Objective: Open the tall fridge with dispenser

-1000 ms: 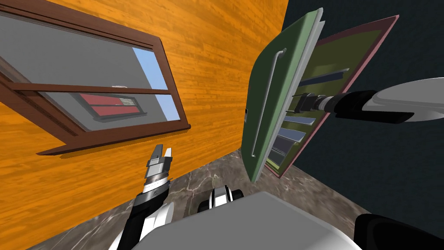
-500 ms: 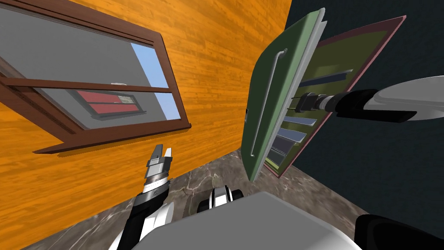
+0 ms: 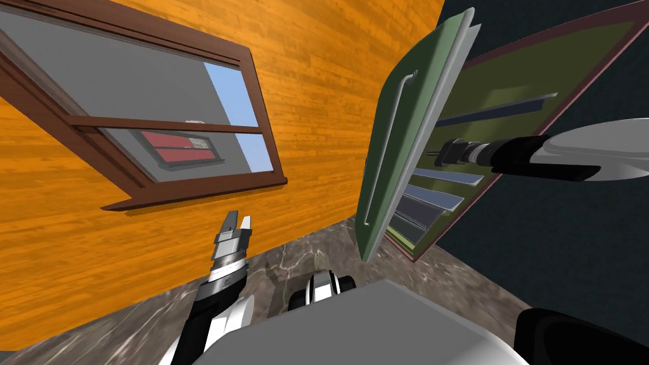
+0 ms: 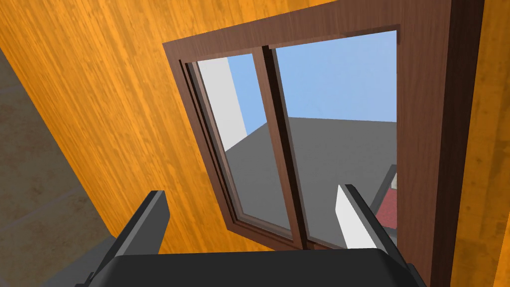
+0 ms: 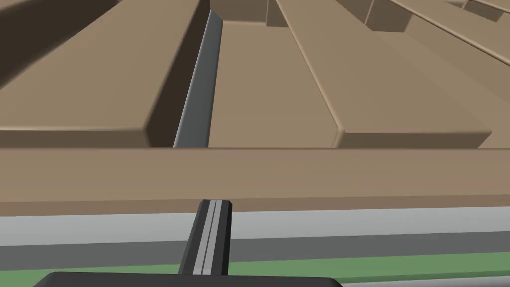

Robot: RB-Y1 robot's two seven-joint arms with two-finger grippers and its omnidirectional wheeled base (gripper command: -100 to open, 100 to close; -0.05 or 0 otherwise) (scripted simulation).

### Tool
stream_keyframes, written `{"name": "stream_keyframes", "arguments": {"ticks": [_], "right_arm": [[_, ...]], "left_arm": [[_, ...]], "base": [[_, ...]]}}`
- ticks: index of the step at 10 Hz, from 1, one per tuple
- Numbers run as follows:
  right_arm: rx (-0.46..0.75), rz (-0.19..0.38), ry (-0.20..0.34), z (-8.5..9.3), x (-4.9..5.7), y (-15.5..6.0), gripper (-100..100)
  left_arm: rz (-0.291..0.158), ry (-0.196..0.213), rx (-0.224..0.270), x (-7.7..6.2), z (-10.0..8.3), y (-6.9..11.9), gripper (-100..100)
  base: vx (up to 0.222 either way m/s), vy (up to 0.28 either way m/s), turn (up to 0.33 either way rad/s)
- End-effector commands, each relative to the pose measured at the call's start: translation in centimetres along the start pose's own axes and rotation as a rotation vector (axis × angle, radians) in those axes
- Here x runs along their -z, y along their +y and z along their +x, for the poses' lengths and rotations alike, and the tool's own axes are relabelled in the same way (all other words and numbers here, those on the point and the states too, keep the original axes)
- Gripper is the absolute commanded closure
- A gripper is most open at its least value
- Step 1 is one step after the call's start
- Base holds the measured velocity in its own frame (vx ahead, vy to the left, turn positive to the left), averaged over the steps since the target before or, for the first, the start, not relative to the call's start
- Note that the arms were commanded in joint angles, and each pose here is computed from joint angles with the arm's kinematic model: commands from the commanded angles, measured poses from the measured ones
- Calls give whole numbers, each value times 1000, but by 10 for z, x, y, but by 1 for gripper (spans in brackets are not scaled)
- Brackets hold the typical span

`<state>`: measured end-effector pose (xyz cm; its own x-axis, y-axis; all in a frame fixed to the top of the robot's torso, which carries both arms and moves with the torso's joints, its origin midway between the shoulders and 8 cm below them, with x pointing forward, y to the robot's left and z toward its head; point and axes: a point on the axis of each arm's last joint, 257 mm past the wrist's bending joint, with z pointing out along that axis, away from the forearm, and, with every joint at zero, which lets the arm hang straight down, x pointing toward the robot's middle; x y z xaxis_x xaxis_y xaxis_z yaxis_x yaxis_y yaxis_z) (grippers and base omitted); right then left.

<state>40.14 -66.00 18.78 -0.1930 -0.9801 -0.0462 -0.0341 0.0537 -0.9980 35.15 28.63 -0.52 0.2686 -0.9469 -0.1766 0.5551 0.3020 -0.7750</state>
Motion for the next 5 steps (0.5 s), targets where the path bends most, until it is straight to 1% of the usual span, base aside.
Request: {"name": "stream_keyframes", "arguments": {"ticks": [1,2,3,4,5], "right_arm": [[-19,-5,7,12,-11,4,100],[-27,-21,34,25,-10,14,100],[-34,-12,68,42,-5,10,100],[-33,-9,42,34,-16,7,100],[-46,-8,70,48,-14,10,100]], "left_arm": [[0,0,0,0,0,0,0],[0,0,0,0,0,0,0],[0,0,0,0,0,0,0],[0,0,0,0,0,0,0],[0,0,0,0,0,0,0]], "base": [[-54,119,179],[-30,86,-20],[-5,30,-28],[-42,91,233],[-49,117,250]]}}
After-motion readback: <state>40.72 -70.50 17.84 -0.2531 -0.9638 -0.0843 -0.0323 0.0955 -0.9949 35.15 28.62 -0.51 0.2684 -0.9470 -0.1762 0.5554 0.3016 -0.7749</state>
